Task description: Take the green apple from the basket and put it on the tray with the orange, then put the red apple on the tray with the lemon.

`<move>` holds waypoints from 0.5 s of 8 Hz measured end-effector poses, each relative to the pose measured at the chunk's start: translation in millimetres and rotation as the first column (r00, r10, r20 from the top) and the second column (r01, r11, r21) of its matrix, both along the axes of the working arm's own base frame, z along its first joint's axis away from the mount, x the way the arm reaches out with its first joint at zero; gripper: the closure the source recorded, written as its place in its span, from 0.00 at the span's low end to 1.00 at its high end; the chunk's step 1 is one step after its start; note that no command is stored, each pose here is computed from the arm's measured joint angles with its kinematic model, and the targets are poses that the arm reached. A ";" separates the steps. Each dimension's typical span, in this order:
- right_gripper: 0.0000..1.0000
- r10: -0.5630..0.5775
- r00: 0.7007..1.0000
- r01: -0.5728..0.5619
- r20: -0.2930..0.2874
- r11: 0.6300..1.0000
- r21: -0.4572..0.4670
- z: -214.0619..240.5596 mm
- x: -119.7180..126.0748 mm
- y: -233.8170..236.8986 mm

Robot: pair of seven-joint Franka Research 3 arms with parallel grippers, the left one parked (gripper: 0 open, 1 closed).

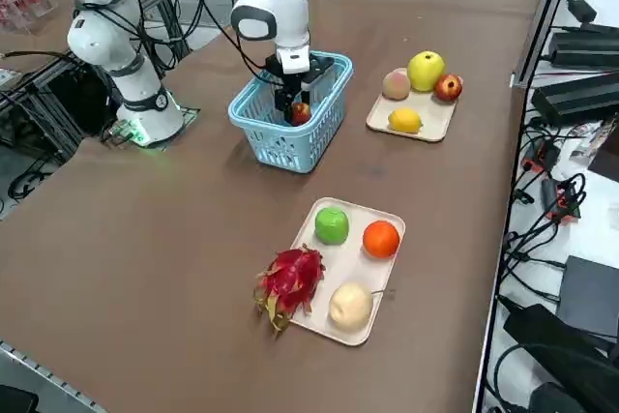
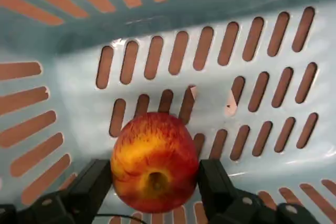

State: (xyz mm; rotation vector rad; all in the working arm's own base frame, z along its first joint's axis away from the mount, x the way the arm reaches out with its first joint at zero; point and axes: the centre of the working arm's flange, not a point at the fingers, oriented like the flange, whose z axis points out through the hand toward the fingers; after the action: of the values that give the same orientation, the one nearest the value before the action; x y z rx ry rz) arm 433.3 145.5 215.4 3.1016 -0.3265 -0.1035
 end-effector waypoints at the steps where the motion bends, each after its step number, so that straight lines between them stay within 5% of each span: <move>1: 0.11 -0.001 1.000 0.001 0.003 1.000 0.001 1.3 0.5 0.0; 4: 0.13 -0.002 1.000 0.002 0.001 1.000 0.001 5.0 1.2 -0.2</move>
State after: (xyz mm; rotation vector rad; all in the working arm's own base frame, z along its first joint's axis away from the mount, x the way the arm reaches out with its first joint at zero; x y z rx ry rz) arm 434.5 145.3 220.4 3.1029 -0.3296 -0.1019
